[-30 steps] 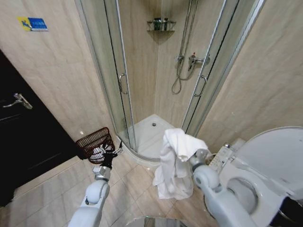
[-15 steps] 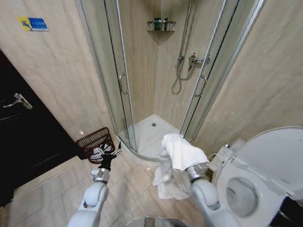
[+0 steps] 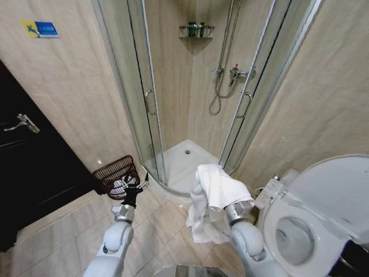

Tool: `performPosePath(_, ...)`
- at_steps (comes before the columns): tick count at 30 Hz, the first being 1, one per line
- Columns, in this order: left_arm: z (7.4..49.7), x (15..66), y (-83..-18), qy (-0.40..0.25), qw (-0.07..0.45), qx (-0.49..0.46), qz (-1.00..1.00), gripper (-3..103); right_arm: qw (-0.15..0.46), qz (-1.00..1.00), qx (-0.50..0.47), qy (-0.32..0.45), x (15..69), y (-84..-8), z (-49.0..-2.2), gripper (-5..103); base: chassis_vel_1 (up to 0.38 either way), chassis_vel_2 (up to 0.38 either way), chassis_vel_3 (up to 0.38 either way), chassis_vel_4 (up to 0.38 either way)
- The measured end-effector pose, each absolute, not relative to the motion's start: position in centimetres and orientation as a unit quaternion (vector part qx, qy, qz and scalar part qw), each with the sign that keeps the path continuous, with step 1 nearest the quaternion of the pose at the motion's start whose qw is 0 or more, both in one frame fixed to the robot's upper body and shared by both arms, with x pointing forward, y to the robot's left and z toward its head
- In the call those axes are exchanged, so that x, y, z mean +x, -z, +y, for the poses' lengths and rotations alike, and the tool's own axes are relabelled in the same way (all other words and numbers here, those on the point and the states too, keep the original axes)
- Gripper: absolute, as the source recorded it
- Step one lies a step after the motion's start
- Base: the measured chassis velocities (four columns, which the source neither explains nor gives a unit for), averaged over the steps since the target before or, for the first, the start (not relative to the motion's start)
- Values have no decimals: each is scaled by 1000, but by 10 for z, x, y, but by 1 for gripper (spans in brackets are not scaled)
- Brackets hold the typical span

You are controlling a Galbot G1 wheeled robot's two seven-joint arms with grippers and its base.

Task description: Discard the used towel into the hamper.

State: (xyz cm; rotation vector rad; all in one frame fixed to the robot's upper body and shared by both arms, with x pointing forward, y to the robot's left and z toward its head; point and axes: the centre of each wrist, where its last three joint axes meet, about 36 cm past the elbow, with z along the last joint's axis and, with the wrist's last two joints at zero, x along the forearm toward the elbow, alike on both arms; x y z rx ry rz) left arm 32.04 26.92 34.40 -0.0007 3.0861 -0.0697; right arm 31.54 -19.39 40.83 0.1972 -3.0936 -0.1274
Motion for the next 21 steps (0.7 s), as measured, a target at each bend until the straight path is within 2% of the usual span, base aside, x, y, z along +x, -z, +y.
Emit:
performPosePath(9,268,318,-342,20,26,2,999,100,16,-998,57,38,310,-410,-192,7,21,22,29,26)
performPosePath(21,269,320,-341,20,30,1,999,100,19,-998,46,37,312,-406,-191,7,101,93,92,84)
